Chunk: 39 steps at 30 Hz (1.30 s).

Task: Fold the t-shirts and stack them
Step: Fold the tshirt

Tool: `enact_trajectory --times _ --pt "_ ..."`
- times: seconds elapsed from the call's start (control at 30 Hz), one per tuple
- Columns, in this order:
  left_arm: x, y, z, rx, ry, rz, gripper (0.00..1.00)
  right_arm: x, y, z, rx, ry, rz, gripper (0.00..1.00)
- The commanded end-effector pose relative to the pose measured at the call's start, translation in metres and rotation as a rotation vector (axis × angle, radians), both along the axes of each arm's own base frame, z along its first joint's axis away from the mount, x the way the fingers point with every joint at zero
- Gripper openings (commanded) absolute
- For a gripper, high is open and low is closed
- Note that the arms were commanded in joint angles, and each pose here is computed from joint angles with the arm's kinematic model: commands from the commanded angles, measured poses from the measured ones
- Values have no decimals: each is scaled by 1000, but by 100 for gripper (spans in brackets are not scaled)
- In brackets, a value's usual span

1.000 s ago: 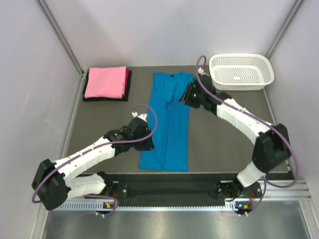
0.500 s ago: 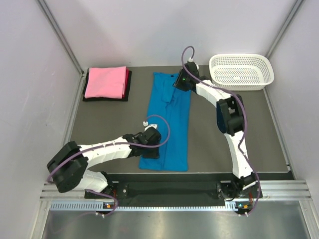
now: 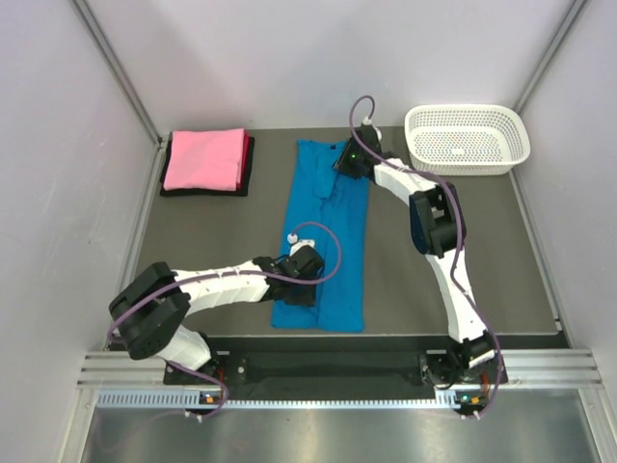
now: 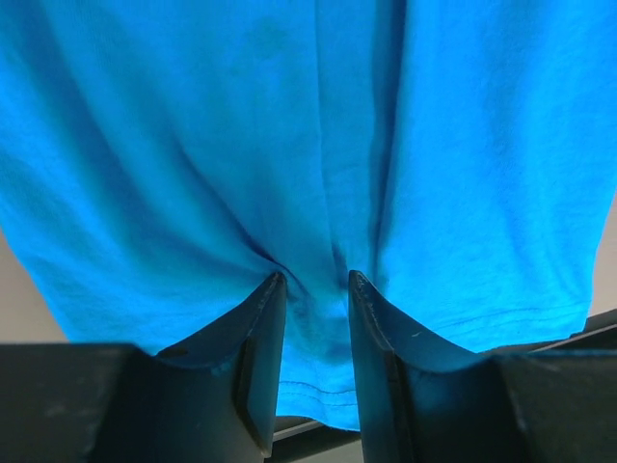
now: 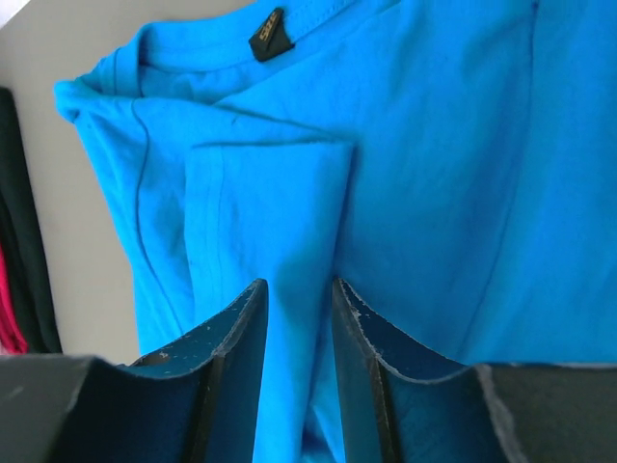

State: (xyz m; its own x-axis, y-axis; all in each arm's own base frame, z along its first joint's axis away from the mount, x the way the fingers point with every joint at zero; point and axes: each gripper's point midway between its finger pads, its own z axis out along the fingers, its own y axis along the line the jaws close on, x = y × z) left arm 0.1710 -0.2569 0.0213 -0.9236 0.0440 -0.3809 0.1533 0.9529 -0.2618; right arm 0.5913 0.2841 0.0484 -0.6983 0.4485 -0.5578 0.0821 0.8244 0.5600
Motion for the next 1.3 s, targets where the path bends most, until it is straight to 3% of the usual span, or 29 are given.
enact_trajectory --times 0.0,0.17,0.3,0.43,0.53,0.8,1.27 --pt "9 -11 1 -6 -24 11 36 22 3 18 50 -72 -13 33" --pt "12 -6 5 67 -44 18 35 25 0 14 63 -64 -21 31" --pt "13 16 12 180 -48 46 35 27 -1 21 71 -80 -17 18" --pt "11 35 14 245 -63 66 37 29 2 30 77 -109 1 17" --pt "7 35 18 214 -60 70 39 30 4 32 89 -116 9 17" --pt "10 -18 51 -20 -49 18 41 30 7 32 100 -119 23 8" --pt "-8 -17 23 62 51 40 35 29 12 34 116 -126 43 4"
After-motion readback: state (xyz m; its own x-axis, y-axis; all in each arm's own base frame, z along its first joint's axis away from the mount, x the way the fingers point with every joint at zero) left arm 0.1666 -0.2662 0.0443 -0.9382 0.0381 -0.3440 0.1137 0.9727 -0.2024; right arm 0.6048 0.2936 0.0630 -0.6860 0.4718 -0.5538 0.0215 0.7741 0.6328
